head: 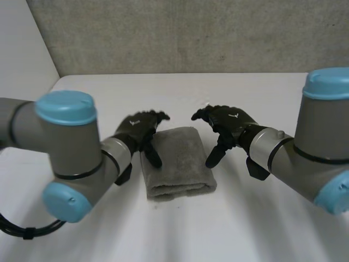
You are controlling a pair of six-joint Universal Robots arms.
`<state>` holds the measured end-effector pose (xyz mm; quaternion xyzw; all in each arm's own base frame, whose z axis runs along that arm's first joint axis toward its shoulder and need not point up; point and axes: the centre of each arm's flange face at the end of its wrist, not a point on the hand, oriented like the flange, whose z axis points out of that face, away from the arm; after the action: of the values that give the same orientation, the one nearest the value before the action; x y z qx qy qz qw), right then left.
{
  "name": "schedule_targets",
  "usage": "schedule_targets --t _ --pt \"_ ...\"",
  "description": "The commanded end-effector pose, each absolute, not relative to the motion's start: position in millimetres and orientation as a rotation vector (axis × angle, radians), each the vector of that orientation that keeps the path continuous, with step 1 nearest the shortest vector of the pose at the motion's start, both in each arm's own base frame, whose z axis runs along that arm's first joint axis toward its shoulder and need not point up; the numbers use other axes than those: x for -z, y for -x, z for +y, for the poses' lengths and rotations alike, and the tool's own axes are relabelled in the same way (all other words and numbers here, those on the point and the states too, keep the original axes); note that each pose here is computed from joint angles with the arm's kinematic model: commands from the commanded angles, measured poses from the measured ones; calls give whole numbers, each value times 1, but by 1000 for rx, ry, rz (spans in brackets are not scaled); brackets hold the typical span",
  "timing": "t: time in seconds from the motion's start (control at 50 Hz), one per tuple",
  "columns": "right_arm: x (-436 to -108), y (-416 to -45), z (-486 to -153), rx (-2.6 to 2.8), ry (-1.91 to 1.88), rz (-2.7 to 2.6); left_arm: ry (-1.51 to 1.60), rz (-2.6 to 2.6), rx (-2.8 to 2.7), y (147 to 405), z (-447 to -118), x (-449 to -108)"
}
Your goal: Fold the towel.
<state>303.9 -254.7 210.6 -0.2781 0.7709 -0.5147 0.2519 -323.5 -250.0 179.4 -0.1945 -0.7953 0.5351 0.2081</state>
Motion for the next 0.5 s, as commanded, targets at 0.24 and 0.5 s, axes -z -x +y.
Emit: schedule_targets --t 0.24,0.5 --pt "-140 -326 -278 1386 1083 2202 547 -2429 -1496 309 -251 -133" --pt "-257 -316 -285 1893 875 2002 623 -2166 -1842 307 -248 -234"
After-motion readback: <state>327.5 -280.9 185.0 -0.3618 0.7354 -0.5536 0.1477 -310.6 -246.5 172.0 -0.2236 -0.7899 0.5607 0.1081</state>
